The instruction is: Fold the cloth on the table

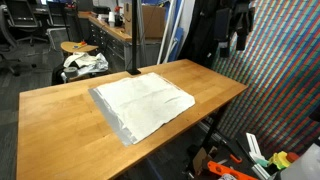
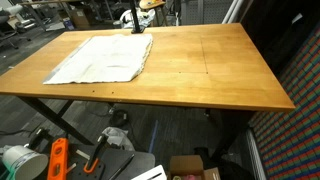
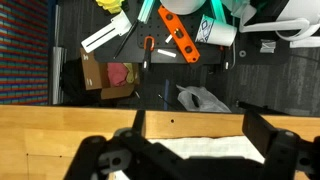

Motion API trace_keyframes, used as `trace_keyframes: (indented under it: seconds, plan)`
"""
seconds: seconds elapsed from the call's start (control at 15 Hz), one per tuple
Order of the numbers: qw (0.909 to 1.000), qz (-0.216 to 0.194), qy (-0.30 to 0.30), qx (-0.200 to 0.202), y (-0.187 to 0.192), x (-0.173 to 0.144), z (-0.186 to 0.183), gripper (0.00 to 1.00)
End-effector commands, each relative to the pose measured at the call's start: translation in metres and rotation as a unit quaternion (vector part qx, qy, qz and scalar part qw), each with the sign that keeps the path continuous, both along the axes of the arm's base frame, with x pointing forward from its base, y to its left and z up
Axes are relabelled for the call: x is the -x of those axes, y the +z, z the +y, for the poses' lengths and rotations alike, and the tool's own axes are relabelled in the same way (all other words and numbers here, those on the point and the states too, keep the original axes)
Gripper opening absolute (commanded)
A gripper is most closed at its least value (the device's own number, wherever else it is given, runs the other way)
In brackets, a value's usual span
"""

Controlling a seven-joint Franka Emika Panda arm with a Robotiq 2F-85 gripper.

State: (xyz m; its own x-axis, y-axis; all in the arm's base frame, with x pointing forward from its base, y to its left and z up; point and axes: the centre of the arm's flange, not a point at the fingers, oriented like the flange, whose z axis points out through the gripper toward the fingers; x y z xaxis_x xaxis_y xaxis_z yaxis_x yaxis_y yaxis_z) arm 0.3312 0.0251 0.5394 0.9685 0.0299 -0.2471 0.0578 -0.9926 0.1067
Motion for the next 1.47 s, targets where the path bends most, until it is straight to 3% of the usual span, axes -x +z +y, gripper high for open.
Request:
trace_keyframes:
  seconds: [0.0,1.4]
  plan:
    - [1.0,-0.002,0.0,0.0,0.0015,-0.0003,0.0001,1.0]
    - [1.0,-0.008,0.0,0.0,0.006,0.0003,0.0002,1.0]
